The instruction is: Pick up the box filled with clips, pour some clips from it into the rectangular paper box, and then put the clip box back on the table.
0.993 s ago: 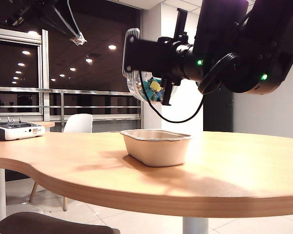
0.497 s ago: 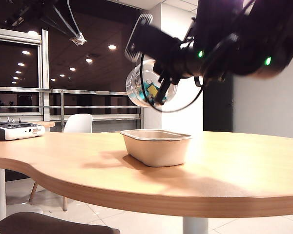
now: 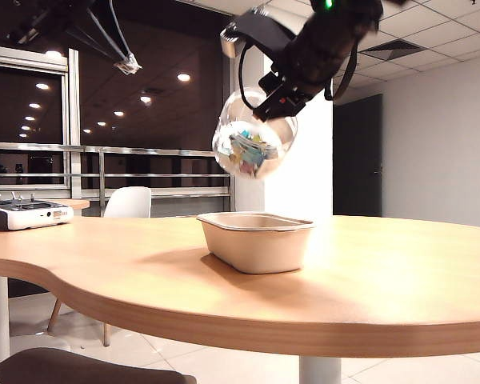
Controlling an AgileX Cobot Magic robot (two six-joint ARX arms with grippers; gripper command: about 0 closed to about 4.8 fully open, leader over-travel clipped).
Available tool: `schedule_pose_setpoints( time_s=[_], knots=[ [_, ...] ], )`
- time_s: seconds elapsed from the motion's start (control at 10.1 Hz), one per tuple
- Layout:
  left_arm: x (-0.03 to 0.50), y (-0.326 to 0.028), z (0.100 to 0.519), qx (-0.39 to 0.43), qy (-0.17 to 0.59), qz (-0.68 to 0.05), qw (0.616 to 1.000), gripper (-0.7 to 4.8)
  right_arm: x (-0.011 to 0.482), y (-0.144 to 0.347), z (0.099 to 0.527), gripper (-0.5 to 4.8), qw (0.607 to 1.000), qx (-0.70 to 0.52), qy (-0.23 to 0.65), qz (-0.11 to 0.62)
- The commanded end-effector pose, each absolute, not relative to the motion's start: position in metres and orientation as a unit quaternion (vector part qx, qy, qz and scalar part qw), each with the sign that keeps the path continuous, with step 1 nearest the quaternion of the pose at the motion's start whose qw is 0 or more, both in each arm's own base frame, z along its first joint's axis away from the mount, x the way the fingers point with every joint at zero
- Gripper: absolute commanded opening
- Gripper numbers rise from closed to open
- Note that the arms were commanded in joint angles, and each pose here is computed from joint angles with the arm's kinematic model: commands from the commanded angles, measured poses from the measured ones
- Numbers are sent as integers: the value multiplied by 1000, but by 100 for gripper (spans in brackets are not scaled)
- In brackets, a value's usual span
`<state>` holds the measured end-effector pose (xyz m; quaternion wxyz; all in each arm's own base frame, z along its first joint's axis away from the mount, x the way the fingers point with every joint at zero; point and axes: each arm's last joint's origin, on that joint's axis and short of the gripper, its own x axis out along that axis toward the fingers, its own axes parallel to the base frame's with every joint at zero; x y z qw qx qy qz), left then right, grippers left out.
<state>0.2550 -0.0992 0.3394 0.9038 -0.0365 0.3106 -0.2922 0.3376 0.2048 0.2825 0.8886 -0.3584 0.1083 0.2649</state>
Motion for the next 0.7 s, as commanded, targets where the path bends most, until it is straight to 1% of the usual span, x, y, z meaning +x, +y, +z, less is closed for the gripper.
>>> schedule_pose_setpoints(
  time_s=[0.1,0.4,0.5,0.6,0.7],
  knots=[
    [255,-100,343,-48,304,-293,905,-6,353,149,333,-1,914,-219,276,202],
    [255,-100,343,-48,302,-293,906,-6,355,121,331,-1,901,-205,341,176],
    [255,-100,343,-48,302,-293,906,-6,363,87,316,-1,884,-191,404,138],
    [255,-100,343,-48,301,-293,906,-6,369,80,311,-1,885,-187,408,128],
    [255,-100,343,-48,300,-293,907,-6,384,70,289,-1,876,-169,437,114]
  ],
)
